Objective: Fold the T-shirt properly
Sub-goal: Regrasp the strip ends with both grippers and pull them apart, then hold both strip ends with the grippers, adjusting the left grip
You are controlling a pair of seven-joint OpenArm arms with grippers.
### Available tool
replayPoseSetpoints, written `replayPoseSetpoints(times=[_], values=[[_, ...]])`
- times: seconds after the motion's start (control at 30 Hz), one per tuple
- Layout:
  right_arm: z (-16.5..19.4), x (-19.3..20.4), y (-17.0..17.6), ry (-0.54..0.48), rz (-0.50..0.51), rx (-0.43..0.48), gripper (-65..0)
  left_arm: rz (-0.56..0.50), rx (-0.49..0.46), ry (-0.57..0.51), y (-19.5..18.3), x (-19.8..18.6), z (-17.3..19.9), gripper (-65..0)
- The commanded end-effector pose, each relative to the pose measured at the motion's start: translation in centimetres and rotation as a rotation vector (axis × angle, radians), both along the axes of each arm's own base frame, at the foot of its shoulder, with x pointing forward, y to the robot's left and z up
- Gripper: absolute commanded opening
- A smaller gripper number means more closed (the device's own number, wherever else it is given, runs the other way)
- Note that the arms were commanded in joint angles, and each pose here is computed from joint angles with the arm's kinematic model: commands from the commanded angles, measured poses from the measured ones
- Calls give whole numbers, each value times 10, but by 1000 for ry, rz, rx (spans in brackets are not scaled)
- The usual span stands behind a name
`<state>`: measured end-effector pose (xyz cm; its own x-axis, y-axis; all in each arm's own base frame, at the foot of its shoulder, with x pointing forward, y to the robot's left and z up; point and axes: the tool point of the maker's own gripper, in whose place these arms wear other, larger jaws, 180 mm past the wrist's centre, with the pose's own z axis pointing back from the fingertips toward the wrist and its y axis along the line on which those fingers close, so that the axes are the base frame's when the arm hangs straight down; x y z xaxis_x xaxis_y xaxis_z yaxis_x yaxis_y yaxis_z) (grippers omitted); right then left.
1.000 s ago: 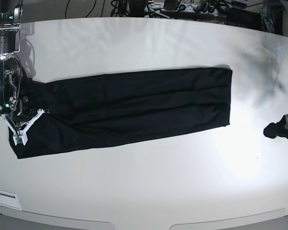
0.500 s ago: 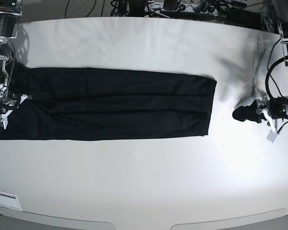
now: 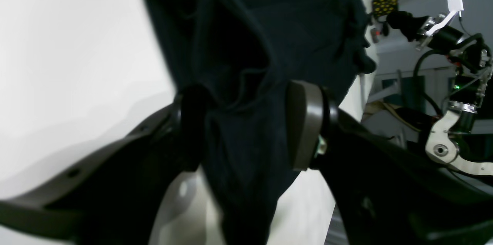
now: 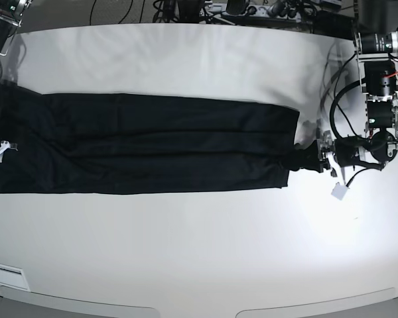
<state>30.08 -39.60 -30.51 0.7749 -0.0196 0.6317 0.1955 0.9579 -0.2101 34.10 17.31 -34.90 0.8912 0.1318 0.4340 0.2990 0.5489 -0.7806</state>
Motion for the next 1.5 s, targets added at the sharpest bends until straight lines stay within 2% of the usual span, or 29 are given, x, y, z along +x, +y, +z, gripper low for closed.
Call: replayPoseSetpoints(times=[0.0, 0.27, 0.33, 0.4, 0.47, 0.5, 0.67, 0.8, 1.0, 1.07, 1.23, 1.4, 1.43, 1.47], values=[[22, 8, -10, -50, 1, -40, -331, -1, -5, -30, -1, 8, 10, -302], [25, 8, -12, -50, 5, -49, -331, -33, -57, -20, -34, 6, 3, -303], [25, 8, -12, -50, 5, -48, -331, -43, -41, -12, -38, 5, -2, -326], [25, 10, -9, -58, 13, -30, -331, -50, -16, -3, -38, 4, -7, -434], [24, 12, -3, -62, 41, -11, -331, -54, 22, 4, -33, 3, -11, -620], [24, 12, -1, -64, 52, -4, -331, -54, 39, 3, -30, 4, -12, -650], [24, 17, 12, -81, 110, 43, -331, 22, 101, -6, 1, 18, -4, -650], [24, 16, 11, -80, 105, 39, -333, 62, 144, -37, 27, 28, 10, -650], [24, 17, 14, -83, 119, 48, -333, 75, 169, -76, 39, 40, 27, -650], [24, 18, 23, -84, 159, 84, -333, 79, 175, -86, 43, 43, 31, -650], [28, 22, 72, -123, 383, 248, -333, 85, 179, -111, 50, 47, 41, -650], [31, 23, 79, -135, 422, 259, -333, 27, 138, -108, 41, 39, 45, -650], [31, 23, 79, -134, 421, 258, -333, 0, 131, -118, 39, 35, 46, -632], [31, 23, 79, -135, 421, 258, -333, -13, 128, -118, 38, 34, 47, -570]])
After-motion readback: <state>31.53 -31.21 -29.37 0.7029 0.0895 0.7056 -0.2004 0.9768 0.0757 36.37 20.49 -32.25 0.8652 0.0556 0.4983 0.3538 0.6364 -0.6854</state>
